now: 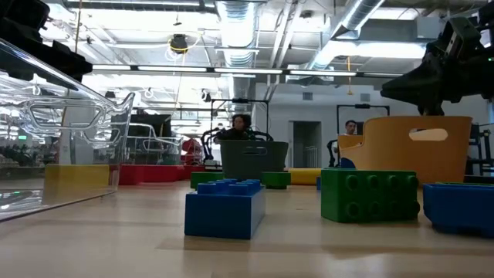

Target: Sort blocks

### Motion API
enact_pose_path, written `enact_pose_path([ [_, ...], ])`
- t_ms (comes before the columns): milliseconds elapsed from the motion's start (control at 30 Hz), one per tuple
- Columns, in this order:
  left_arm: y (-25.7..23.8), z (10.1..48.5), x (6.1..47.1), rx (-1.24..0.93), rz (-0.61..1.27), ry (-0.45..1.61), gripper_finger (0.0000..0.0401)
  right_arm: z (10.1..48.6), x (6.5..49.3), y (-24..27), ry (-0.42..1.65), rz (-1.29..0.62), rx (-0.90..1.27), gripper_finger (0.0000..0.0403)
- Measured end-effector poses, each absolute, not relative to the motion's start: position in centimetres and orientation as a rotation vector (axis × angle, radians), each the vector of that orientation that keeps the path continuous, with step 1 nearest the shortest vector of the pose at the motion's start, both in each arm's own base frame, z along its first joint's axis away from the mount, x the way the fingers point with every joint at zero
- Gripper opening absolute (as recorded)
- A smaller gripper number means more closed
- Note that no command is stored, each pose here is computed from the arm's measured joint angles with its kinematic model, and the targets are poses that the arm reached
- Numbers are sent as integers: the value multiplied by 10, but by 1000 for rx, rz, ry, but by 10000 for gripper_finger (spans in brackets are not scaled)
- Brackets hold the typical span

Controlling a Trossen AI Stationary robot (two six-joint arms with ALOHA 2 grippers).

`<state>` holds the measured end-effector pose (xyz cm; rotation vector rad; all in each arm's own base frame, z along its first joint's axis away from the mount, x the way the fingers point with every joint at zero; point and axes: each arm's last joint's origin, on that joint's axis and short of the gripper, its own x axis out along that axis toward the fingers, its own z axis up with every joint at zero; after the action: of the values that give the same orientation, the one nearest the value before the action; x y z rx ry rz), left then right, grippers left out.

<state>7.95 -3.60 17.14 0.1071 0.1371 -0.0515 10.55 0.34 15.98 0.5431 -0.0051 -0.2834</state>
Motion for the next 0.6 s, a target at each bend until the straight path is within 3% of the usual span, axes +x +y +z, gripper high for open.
enact_pose_path([
  [600, -36, 174, 80, 77, -36, 112, 116, 160, 106, 3, -5, -284, 543, 64],
])
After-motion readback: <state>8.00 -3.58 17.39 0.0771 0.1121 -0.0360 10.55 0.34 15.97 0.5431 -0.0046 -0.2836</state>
